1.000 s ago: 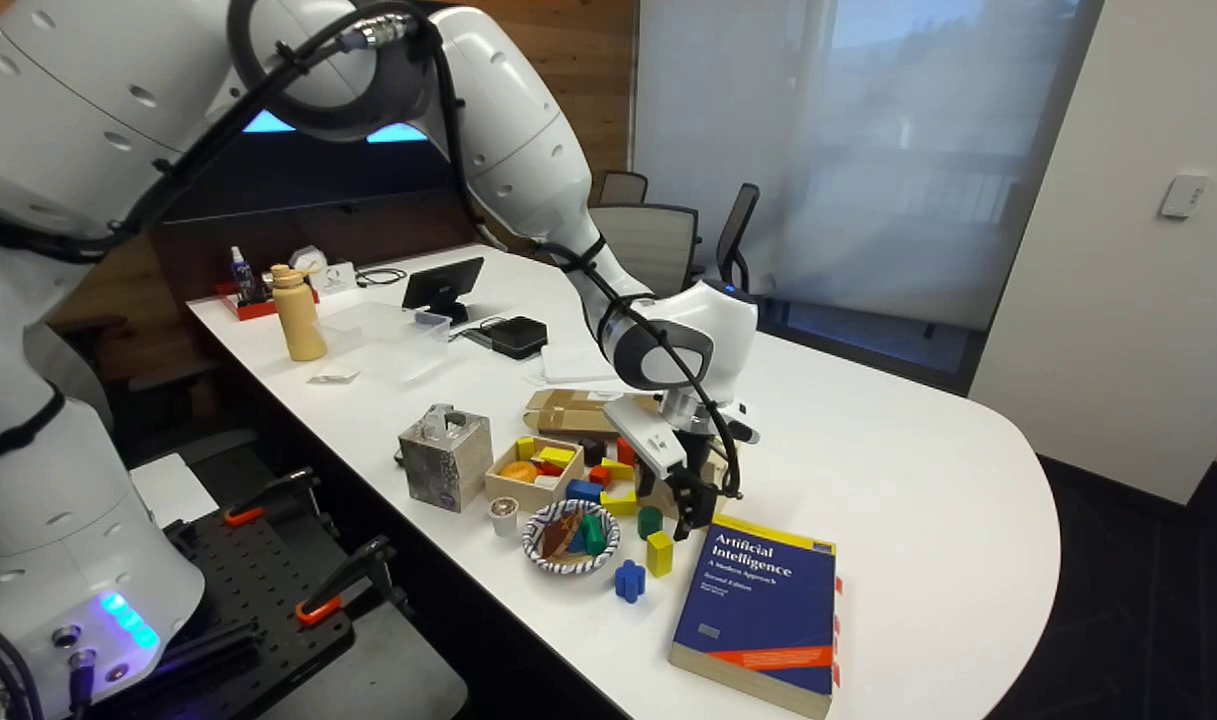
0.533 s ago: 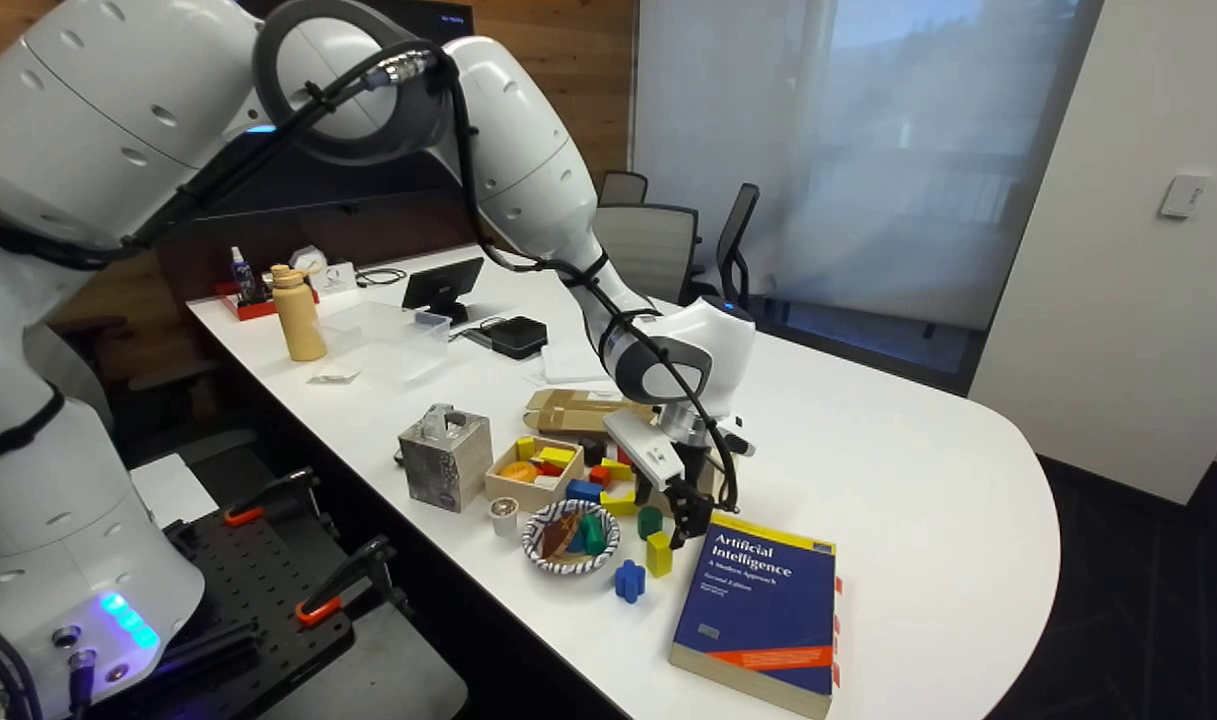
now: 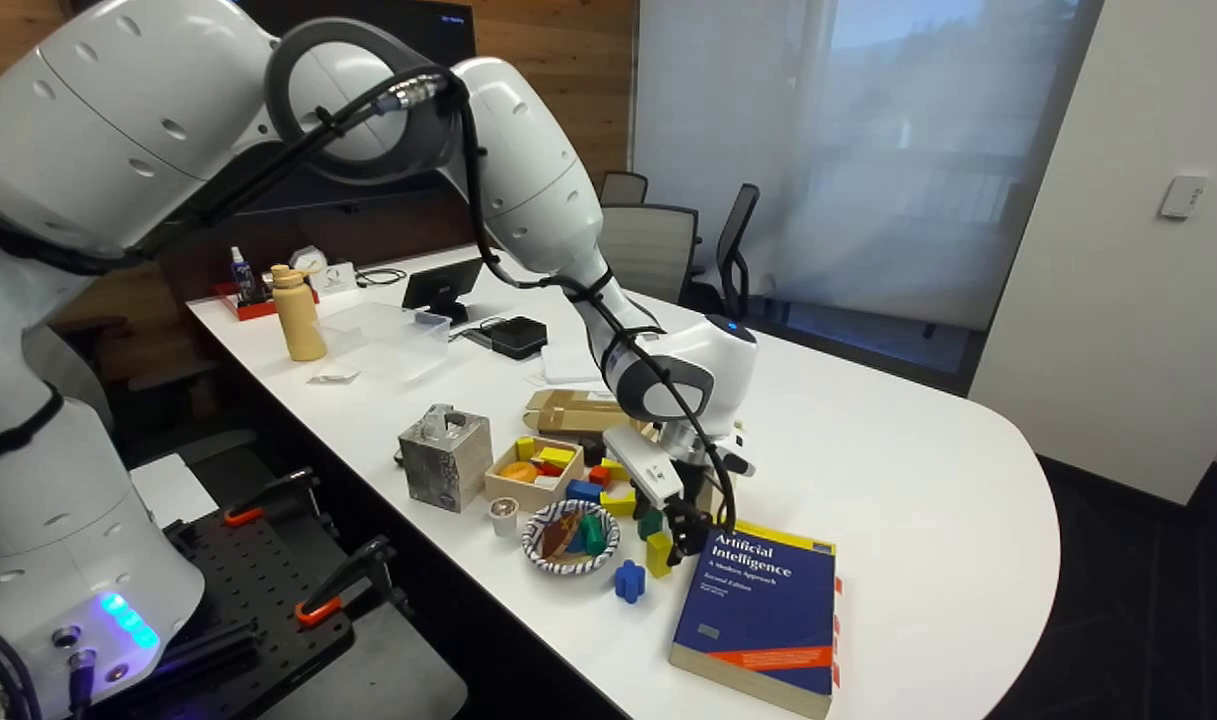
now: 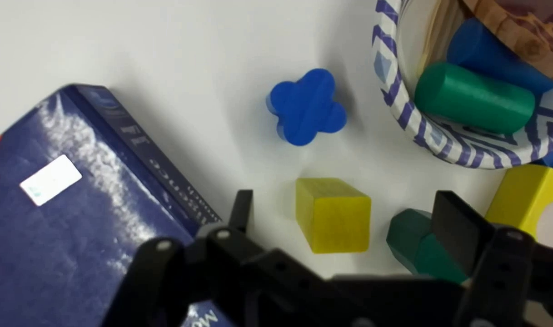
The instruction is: Put the yellow cube inside the cube-shaped object
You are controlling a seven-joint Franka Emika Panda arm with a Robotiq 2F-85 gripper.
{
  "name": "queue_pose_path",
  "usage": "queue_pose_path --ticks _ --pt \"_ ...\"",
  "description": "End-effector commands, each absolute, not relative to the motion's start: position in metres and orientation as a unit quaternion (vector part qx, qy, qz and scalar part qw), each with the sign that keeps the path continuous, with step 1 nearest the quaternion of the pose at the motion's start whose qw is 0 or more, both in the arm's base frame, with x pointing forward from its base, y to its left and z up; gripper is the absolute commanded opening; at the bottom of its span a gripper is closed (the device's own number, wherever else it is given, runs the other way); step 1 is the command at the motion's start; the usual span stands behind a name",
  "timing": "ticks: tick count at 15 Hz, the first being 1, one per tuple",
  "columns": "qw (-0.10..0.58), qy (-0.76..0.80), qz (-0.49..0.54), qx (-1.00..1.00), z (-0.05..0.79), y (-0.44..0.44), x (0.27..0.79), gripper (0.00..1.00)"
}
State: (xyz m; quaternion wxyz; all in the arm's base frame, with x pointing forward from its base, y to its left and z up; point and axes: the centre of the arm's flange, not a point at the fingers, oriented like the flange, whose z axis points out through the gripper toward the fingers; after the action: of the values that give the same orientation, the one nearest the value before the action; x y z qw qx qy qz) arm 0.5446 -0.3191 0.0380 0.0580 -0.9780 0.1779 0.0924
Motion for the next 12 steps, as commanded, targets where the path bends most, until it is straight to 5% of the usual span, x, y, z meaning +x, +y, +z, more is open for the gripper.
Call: queue_pose_path --ticks 1,3,10,12 --pt "0.072 0.177 0.087 -0.978 0.0370 -0.3239 0.5487 0.76" --pt "0.072 0.175 0.087 -0.978 0.0368 -0.3230 0.5491 0.68" --pt "0.074 0.174 0.087 -0.978 0.0333 -0.3199 0.5484 0.13" --pt "0.073 0.174 0.086 -0.978 0.0334 -0.3188 0.5493 0.09"
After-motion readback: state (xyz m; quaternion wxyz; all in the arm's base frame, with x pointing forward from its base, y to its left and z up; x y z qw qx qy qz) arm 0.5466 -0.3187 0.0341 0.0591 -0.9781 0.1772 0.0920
